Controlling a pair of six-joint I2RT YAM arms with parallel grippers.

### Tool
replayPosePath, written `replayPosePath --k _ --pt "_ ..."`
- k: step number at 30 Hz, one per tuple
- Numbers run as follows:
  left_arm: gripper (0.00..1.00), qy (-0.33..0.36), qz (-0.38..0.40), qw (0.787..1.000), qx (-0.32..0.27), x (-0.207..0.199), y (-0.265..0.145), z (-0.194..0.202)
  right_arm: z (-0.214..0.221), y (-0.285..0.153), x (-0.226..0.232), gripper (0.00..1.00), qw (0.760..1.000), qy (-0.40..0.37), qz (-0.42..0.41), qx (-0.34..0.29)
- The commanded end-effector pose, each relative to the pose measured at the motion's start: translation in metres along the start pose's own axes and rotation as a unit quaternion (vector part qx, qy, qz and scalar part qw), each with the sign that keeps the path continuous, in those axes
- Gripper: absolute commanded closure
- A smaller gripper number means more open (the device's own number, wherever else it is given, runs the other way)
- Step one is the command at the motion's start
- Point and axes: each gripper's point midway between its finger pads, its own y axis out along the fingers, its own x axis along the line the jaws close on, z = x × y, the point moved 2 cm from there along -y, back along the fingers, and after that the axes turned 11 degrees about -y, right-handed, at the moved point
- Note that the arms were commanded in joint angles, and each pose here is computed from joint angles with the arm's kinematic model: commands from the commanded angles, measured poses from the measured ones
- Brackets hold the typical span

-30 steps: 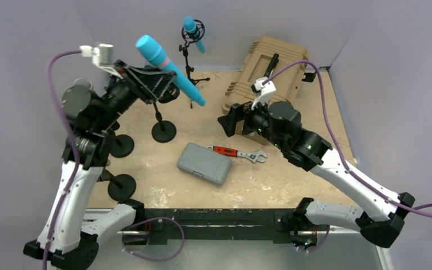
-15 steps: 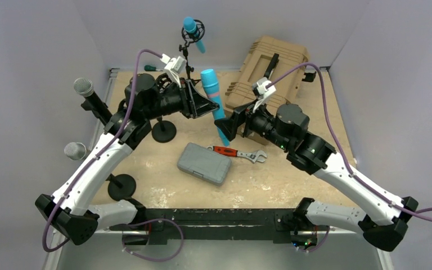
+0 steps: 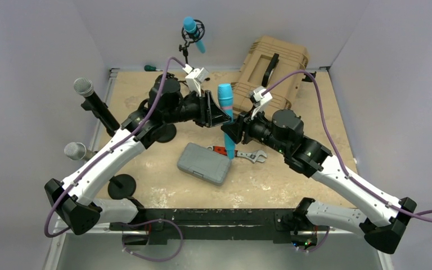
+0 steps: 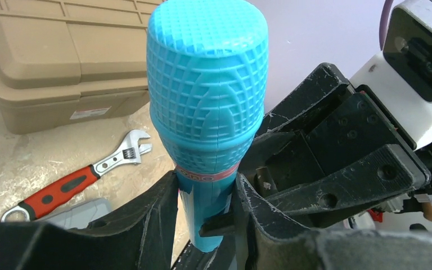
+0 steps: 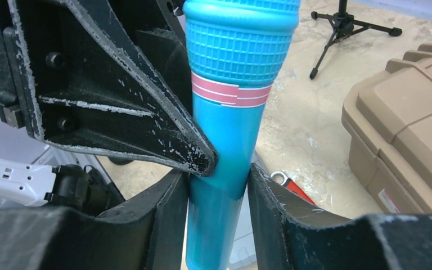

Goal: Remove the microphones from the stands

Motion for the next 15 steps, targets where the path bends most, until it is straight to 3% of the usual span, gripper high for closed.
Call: replayPosePath --k 1,6,8,10,13,15 --pt "1.0 0.028 0.009 0.999 -0.028 -0.02 -0.003 -0.01 -0.012 -0.003 0.006 0.66 0.999 0.018 -0.01 -0.03" --pt "1.0 0.045 0.004 0.999 -0.022 -0.023 0.0 -0.004 -0.013 -0.003 0.006 0.97 0.998 0.036 -0.007 -0.041" --pt "1.0 0.051 -0.007 0.999 -0.018 -0.022 0.0 -0.004 -0.014 -0.005 0.004 1.0 0.998 0.04 -0.001 -0.045" --pt "0.81 0.059 -0.022 0.998 -0.005 -0.021 -0.002 -0.005 -0.011 -0.007 -0.001 1.0 0.998 0.045 0.015 -0.045" --pt "0.43 0.062 -0.05 0.997 0.006 -0.018 -0.006 -0.006 -0.001 -0.011 -0.008 1.0 0.997 0.052 0.038 -0.033" --pt "0.32 0.068 -0.059 0.996 0.003 -0.017 -0.009 -0.009 0.006 -0.014 -0.012 1.0 0.996 0.068 0.053 -0.026"
